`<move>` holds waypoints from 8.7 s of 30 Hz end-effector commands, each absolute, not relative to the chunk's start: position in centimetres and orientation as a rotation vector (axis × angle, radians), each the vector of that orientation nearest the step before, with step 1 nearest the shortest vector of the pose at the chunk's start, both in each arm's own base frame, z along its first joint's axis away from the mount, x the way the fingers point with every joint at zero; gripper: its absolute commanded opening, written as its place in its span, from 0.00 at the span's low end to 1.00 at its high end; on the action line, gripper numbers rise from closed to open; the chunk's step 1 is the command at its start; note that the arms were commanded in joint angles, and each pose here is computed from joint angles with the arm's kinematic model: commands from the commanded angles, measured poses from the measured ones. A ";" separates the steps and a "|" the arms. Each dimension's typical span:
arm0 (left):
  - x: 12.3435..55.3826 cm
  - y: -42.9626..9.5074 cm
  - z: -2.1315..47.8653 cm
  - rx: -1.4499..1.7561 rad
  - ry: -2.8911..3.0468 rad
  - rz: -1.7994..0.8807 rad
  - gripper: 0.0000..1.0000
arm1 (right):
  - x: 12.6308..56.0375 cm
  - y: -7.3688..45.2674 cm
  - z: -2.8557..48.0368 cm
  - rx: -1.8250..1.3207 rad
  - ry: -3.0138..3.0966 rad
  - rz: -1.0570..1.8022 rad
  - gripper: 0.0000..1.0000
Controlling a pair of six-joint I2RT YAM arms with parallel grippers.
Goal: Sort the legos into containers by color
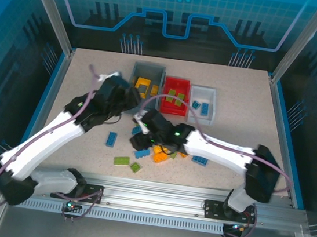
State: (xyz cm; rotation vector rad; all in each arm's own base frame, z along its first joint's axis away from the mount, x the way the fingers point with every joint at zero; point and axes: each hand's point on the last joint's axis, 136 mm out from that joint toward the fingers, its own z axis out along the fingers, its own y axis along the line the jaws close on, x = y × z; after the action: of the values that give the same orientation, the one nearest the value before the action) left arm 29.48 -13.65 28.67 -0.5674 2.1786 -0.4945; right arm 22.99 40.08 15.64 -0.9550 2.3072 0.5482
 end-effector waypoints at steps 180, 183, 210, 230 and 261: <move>46.2 -14.0 12.6 -0.308 2.654 0.147 0.50 | 25.4 29.8 24.3 -0.389 2.099 0.889 0.57; 45.6 -14.3 15.1 -0.304 2.615 0.115 0.50 | 25.4 29.3 23.4 -0.405 2.121 0.847 0.57; 22.4 -10.5 24.6 -0.426 2.274 -0.603 0.56 | 24.0 36.2 8.9 -0.787 2.604 0.516 0.76; 22.1 -10.5 24.1 -0.428 2.301 -0.600 0.56 | 30.2 39.3 2.8 -0.165 2.923 0.332 0.80; 22.1 -11.1 22.4 -0.442 2.340 -0.621 0.56 | 28.4 40.7 5.7 -0.185 2.832 0.333 0.33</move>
State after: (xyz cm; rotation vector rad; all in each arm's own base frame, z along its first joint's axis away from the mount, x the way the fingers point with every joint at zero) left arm 22.45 -10.58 23.55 -0.4289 2.3051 -0.5940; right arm 29.08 41.16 3.20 -0.1856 2.8777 0.3120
